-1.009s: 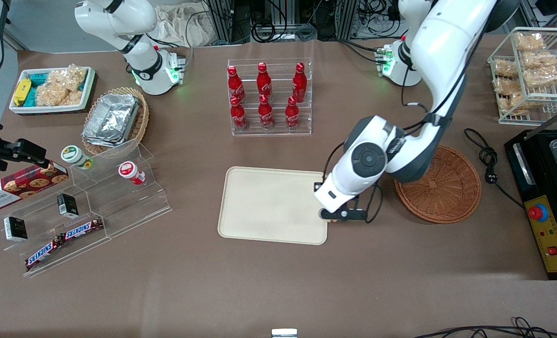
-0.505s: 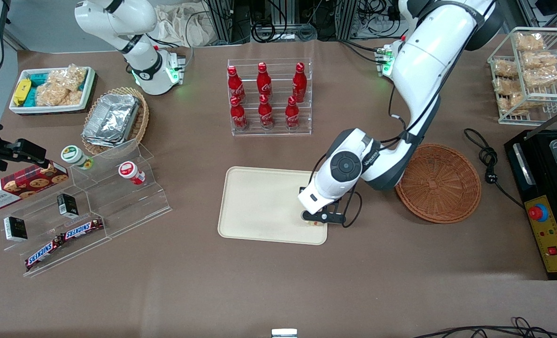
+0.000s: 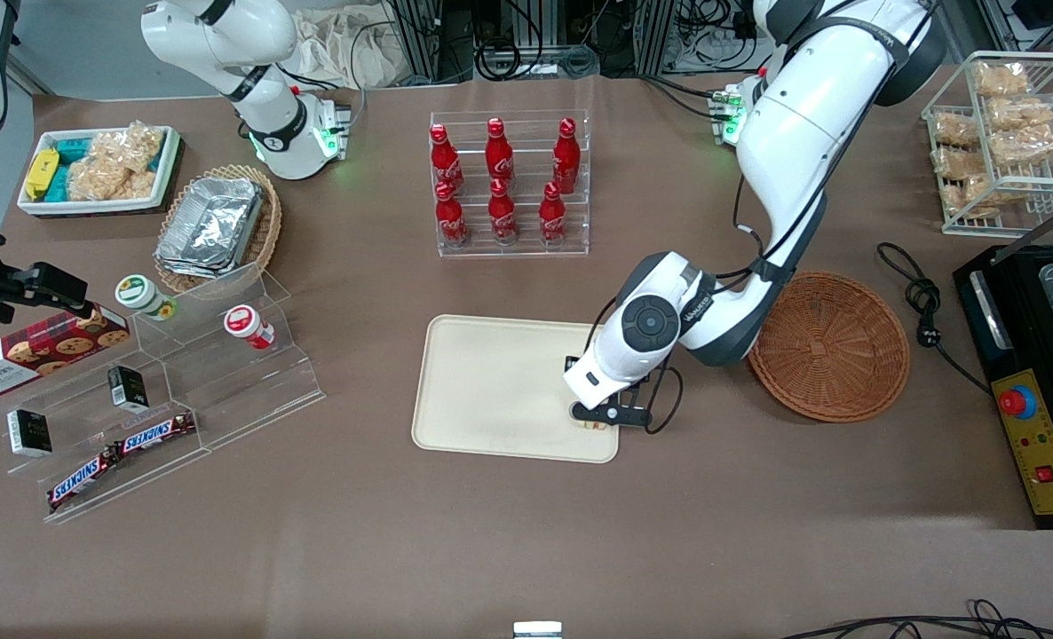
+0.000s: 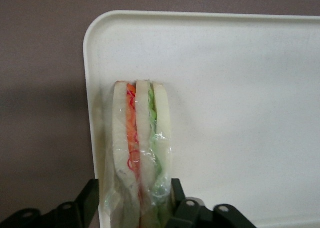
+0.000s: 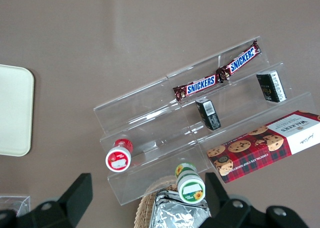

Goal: Place sandwich from basket to tray

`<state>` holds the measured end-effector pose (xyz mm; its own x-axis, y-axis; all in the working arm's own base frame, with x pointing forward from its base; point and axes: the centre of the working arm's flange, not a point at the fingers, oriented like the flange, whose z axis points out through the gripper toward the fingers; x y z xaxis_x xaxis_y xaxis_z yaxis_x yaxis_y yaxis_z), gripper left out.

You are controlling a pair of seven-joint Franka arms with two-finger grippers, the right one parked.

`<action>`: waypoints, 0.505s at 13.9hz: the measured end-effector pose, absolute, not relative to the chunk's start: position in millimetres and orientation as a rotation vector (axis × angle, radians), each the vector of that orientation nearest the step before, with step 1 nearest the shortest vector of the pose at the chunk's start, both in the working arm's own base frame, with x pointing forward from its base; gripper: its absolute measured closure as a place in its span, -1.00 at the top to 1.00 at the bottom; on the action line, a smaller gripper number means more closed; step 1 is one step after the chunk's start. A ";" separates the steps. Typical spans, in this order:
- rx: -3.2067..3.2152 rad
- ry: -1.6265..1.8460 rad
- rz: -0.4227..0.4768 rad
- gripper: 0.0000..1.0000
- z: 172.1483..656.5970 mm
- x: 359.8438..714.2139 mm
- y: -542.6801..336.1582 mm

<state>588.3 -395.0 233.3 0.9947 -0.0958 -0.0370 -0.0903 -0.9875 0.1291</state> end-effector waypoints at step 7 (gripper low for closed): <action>2.993 0.071 -0.001 0.98 274.3 606.4 -395.8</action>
